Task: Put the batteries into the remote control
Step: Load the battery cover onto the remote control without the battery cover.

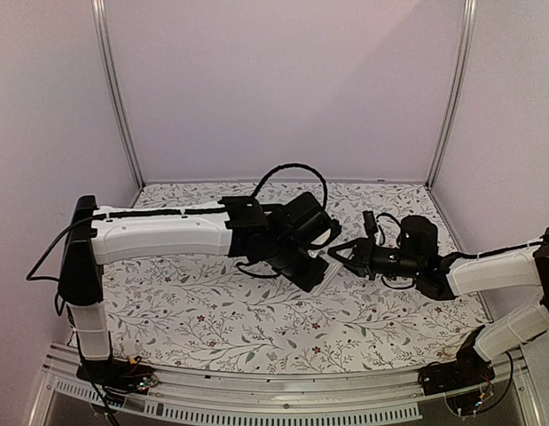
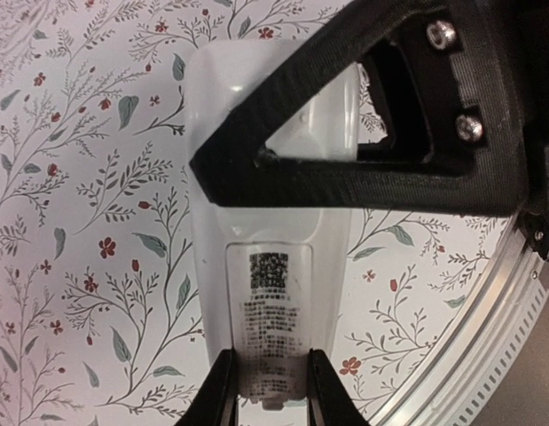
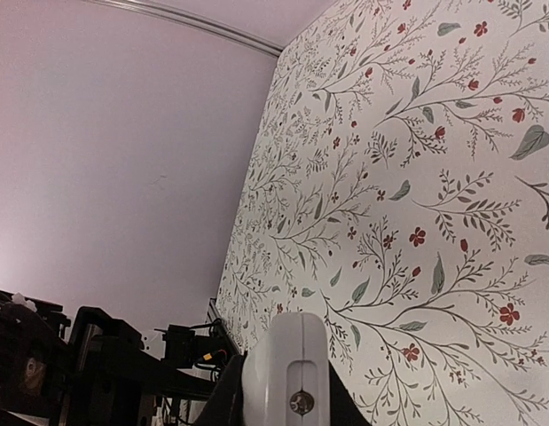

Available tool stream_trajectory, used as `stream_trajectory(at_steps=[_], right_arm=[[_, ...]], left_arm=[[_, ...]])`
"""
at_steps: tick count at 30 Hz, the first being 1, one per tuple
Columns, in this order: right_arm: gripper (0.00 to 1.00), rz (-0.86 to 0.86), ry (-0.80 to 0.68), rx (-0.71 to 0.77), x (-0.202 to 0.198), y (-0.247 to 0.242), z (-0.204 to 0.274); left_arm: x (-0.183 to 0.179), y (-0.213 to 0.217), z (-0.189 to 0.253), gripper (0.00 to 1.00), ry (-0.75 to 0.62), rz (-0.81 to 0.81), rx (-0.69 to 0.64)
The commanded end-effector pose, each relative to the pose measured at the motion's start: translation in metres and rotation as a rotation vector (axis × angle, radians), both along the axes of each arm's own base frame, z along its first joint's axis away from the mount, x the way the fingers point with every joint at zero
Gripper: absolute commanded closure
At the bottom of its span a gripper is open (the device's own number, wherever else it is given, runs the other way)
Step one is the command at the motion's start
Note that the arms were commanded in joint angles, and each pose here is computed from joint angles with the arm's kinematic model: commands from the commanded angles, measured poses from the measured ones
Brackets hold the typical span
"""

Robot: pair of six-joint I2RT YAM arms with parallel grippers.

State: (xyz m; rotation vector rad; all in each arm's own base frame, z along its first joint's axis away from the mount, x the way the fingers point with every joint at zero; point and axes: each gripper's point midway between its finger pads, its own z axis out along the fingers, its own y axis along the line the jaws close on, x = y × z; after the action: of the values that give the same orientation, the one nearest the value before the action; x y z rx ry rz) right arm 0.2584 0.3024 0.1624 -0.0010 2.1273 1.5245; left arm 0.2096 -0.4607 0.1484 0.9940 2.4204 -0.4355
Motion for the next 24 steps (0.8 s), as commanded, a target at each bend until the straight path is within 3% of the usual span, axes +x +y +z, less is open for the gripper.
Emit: stream_trajectory(at_steps=[1,24], right_arm=[[1.00,0.106,-0.058,0.126,-0.015,0.017,0.031],[1.00,0.091,-0.040,0.188,-0.011,0.015,0.047]], left_arm=[[0.012,0.003,-0.012,0.78,-0.013,0.010,0.035],[0.012,0.011,-0.026,0.67,-0.011,0.006,0.073]])
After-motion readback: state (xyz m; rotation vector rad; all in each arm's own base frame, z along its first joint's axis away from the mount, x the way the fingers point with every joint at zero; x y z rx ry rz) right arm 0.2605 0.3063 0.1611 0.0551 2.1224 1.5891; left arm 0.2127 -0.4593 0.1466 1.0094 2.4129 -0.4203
